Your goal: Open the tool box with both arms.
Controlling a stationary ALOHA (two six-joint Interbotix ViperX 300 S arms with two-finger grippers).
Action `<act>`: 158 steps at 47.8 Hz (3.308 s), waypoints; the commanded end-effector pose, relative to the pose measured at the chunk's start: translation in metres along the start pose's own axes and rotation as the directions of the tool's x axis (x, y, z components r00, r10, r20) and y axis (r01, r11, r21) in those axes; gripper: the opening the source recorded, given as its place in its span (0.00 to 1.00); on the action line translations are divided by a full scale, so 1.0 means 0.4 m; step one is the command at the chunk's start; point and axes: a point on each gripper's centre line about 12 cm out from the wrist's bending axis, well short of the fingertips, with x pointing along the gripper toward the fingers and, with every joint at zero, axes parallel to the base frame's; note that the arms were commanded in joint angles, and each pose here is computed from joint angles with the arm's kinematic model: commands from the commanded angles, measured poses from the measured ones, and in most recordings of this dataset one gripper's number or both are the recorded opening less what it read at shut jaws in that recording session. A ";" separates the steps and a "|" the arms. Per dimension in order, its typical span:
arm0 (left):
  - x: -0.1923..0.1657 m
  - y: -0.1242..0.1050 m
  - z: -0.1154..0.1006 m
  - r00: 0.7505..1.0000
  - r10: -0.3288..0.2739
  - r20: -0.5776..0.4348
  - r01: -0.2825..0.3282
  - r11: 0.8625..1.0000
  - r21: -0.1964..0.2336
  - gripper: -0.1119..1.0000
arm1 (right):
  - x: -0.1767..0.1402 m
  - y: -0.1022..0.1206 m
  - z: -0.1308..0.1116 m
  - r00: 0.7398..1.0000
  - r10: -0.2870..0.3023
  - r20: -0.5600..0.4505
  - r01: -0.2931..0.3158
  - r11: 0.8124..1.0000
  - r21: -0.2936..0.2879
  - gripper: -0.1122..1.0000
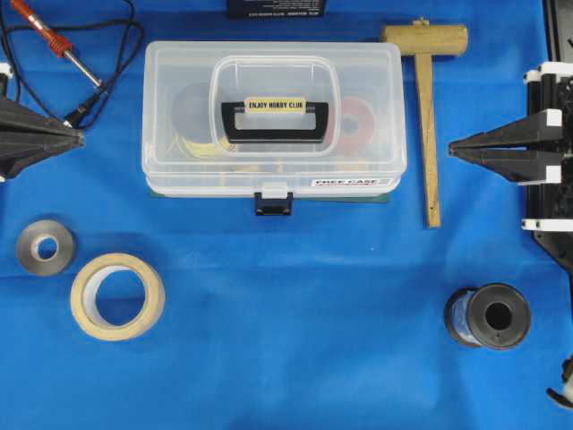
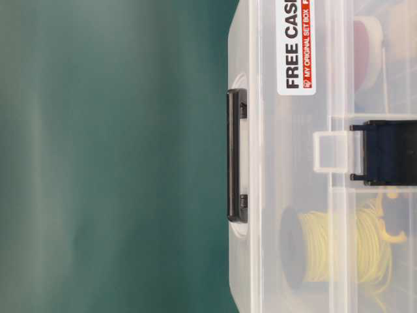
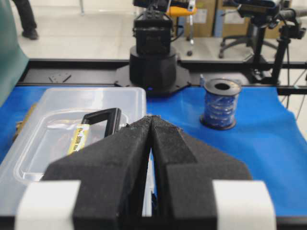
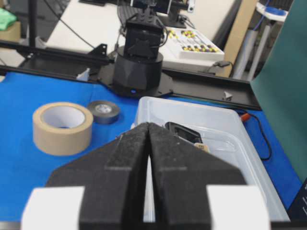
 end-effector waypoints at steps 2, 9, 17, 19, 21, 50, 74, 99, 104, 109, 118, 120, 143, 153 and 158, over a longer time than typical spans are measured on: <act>0.009 0.000 0.017 1.000 0.004 -0.005 -0.004 1.000 0.001 0.10 | 0.011 -0.004 0.036 0.999 -0.008 0.035 0.008 1.000 -0.002 0.10; 0.003 0.001 0.024 1.000 0.005 0.003 -0.005 0.999 0.045 0.10 | 0.010 -0.014 0.035 1.000 -0.028 0.005 0.028 1.000 0.001 0.10; 0.000 0.011 0.013 0.999 0.025 -0.029 -0.022 0.995 0.096 0.10 | 0.003 -0.033 0.025 0.996 -0.067 -0.051 0.068 0.998 0.007 0.10; 0.000 0.017 0.007 0.998 0.037 -0.044 -0.033 0.995 0.097 0.10 | 0.002 -0.038 0.021 0.995 -0.077 -0.063 0.077 0.997 0.008 0.10; 0.000 0.024 0.002 0.997 0.051 -0.058 -0.045 0.994 0.096 0.10 | 0.002 -0.043 0.017 0.993 -0.088 -0.078 0.089 0.996 0.012 0.11; -0.015 0.072 -0.090 0.963 0.147 -0.226 -0.129 0.987 0.091 0.91 | -0.010 -0.086 -0.078 0.921 -0.165 -0.353 0.181 0.983 0.014 0.85; -0.031 0.120 -0.248 0.873 0.227 -0.431 -0.219 0.973 0.070 0.91 | 0.021 -0.151 -0.232 0.767 -0.228 -0.600 0.298 0.954 0.018 0.85; 0.000 0.145 -0.276 0.860 0.255 -0.443 -0.248 0.966 0.076 0.91 | 0.041 -0.158 -0.248 0.757 -0.227 -0.612 0.301 0.953 0.019 0.85; 0.009 0.161 -0.282 0.852 0.277 -0.443 -0.271 0.959 0.079 0.91 | 0.052 -0.161 -0.248 0.767 -0.229 -0.600 0.300 0.954 0.019 0.85; 0.028 0.173 -0.285 0.850 0.287 -0.442 -0.279 0.957 0.086 0.91 | 0.065 -0.166 -0.250 0.767 -0.231 -0.599 0.300 0.954 0.016 0.85; 0.075 0.190 -0.295 0.837 0.287 -0.466 -0.277 0.956 0.093 0.91 | 0.083 -0.170 -0.246 0.766 -0.229 -0.601 0.298 0.954 0.016 0.85; 0.083 0.193 -0.298 0.833 0.286 -0.473 -0.276 0.957 0.092 0.91 | 0.086 -0.171 -0.243 0.768 -0.230 -0.597 0.298 0.954 0.016 0.85; 0.110 0.200 -0.281 0.841 0.287 -0.458 -0.283 0.956 0.081 0.91 | 0.097 -0.174 -0.227 0.783 -0.234 -0.576 0.294 0.956 0.011 0.85; 0.118 0.191 -0.251 0.861 0.277 -0.427 -0.269 0.960 0.081 0.91 | 0.095 -0.173 -0.208 0.797 -0.238 -0.555 0.294 0.956 0.012 0.85; 0.116 0.190 -0.241 0.864 0.278 -0.420 -0.269 0.960 0.081 0.91 | 0.095 -0.173 -0.186 0.811 -0.243 -0.532 0.291 0.957 0.007 0.85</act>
